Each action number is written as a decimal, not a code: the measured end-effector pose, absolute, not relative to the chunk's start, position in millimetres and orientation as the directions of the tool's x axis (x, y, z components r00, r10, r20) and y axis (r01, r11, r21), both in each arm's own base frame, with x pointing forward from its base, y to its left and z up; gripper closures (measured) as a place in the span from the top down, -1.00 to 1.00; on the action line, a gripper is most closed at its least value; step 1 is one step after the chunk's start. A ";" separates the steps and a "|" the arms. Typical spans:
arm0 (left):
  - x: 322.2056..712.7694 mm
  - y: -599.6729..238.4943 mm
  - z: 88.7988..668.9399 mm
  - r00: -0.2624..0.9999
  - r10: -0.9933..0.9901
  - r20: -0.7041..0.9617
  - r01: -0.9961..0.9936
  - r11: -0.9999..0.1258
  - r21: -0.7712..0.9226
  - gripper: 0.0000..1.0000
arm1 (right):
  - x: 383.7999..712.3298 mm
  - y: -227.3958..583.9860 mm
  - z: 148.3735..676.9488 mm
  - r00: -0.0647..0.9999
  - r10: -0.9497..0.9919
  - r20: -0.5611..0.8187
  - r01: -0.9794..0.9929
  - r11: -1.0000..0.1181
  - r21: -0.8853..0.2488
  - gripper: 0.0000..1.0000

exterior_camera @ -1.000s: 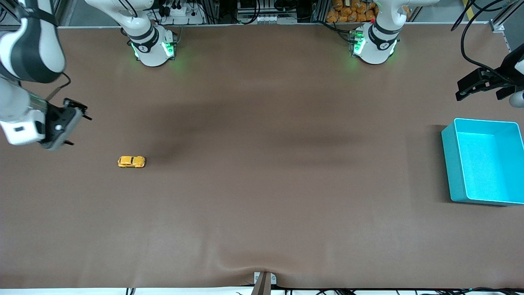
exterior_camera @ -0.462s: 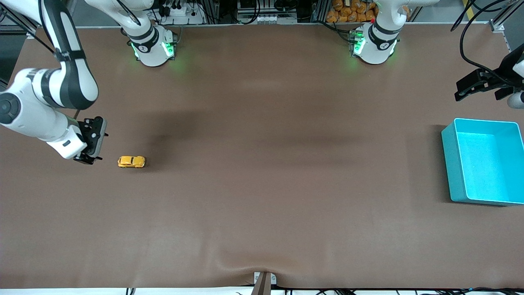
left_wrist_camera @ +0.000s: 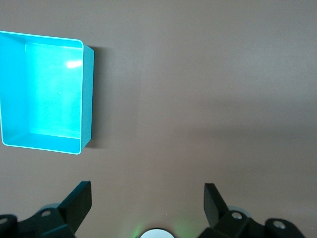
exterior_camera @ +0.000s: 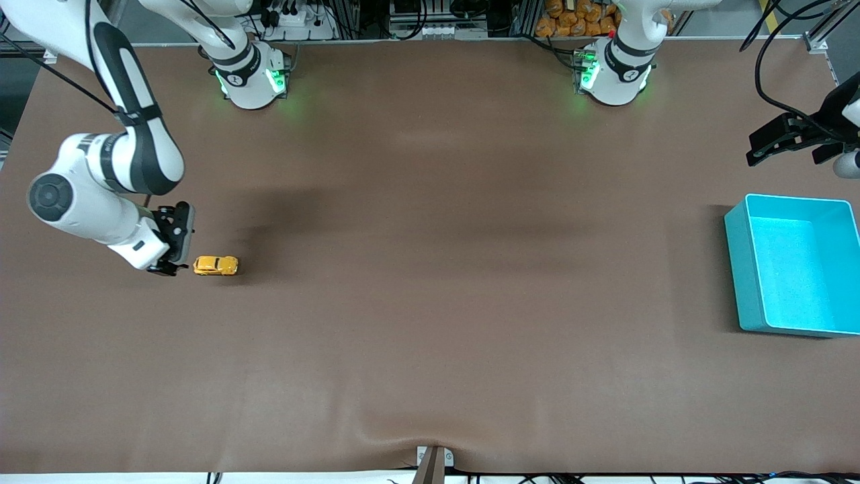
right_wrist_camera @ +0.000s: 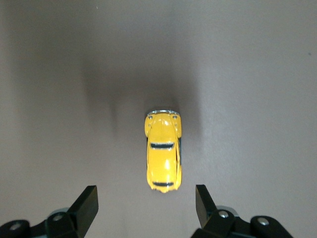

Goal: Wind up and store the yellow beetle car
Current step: 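Lower the right gripper onto the car and close on its body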

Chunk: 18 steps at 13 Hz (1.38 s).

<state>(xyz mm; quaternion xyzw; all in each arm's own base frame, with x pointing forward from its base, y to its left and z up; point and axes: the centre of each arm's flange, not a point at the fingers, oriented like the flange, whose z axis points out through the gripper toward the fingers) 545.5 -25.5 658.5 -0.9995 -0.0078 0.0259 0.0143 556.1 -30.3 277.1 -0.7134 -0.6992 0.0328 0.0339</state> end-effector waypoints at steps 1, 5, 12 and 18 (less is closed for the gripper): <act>545.5 -25.4 658.5 0.999 0.017 -0.051 0.016 -0.999 -0.029 1.00 | 554.2 -28.3 269.2 0.000 1.000 0.002 0.996 0.001 -0.088 0.65; 545.6 -25.0 658.5 0.999 0.018 -0.052 0.016 -0.999 -0.029 1.00 | 548.4 -16.1 251.2 -0.074 0.997 0.010 0.992 0.075 -0.097 0.55; 545.7 -22.8 658.5 0.998 0.022 -0.052 0.021 -0.999 -0.029 1.00 | 554.3 -18.1 230.1 -0.048 0.999 0.004 0.997 0.048 -0.054 0.72; 545.6 -24.1 658.4 0.998 0.020 -0.052 0.018 -0.999 -0.029 1.00 | 555.2 -18.1 227.8 -0.038 0.999 0.003 0.998 0.038 -0.047 0.83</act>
